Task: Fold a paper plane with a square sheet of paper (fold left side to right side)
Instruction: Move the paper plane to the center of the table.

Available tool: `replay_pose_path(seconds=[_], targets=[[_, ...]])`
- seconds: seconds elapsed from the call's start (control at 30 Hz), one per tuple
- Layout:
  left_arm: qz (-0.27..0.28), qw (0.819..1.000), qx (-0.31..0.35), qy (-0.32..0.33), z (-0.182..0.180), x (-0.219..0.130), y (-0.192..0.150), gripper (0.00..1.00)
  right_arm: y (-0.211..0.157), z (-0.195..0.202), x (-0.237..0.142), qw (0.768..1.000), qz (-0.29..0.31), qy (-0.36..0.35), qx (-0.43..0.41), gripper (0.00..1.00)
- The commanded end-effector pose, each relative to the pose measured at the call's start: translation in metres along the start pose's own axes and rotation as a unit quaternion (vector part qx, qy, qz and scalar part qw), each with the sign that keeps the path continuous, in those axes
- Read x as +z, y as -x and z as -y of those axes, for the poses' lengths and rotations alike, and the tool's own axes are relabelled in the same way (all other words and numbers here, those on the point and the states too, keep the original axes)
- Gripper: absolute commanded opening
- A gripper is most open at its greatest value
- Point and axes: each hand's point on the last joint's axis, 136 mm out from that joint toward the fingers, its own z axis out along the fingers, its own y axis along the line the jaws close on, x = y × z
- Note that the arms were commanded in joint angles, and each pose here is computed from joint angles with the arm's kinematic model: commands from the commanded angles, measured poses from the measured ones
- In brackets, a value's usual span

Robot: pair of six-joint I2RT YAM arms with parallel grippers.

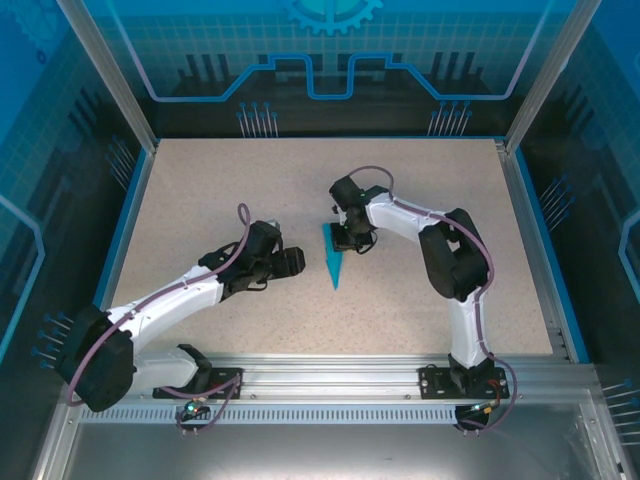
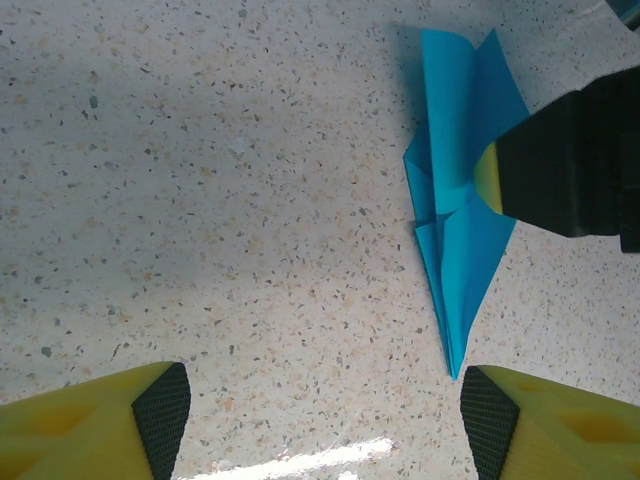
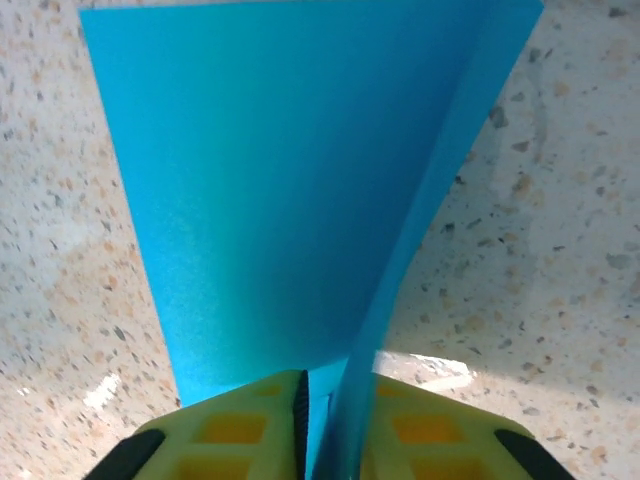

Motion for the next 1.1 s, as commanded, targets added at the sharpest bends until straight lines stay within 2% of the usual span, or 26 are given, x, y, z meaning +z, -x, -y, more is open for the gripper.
replay_pose_path(seconds=[0.0,0.07,0.23,0.37,0.57,0.63,0.67,0.7,0.8,0.97,1.07], targets=[[0.003,1.0,0.009,0.016,-0.004,-0.003,0.004,0.76,-0.005,-0.012,-0.028,0.999,0.017,0.03,-0.014,0.06],[0.004,1.0,0.009,0.019,-0.005,-0.004,0.005,0.76,-0.008,-0.023,-0.042,0.997,0.029,0.074,-0.02,0.0],[0.007,1.0,0.01,0.022,-0.006,-0.005,0.006,0.77,-0.017,-0.039,-0.073,0.976,0.047,0.211,-0.014,0.0],[0.007,1.0,0.01,0.026,-0.007,-0.006,0.006,0.77,-0.028,-0.012,-0.069,0.97,0.047,0.239,0.021,0.0],[0.004,1.0,0.01,0.029,-0.008,-0.005,0.006,0.77,-0.046,0.055,-0.016,0.972,0.003,0.213,0.096,0.02],[0.001,0.999,0.011,0.032,-0.009,-0.004,0.005,0.78,-0.05,0.074,-0.006,0.975,-0.005,0.19,0.116,0.05],[0.001,0.999,0.011,0.032,-0.008,-0.004,0.005,0.78,-0.052,0.08,-0.004,0.977,-0.004,0.176,0.12,0.1],[0.002,0.999,0.011,0.032,-0.009,-0.004,0.005,0.78,-0.053,0.087,-0.006,0.98,-0.001,0.159,0.122,0.18],[0.006,0.999,0.013,0.033,-0.007,-0.005,0.008,0.78,-0.052,0.1,-0.023,0.989,0.012,0.1,0.112,0.3],[0.011,1.0,0.016,0.021,-0.001,-0.003,0.012,0.8,-0.053,0.11,-0.069,0.997,0.038,-0.001,0.074,0.42],[0.018,1.0,0.011,0.001,0.005,-0.001,0.014,0.87,-0.06,0.096,-0.085,0.998,0.039,-0.013,0.051,0.44]])
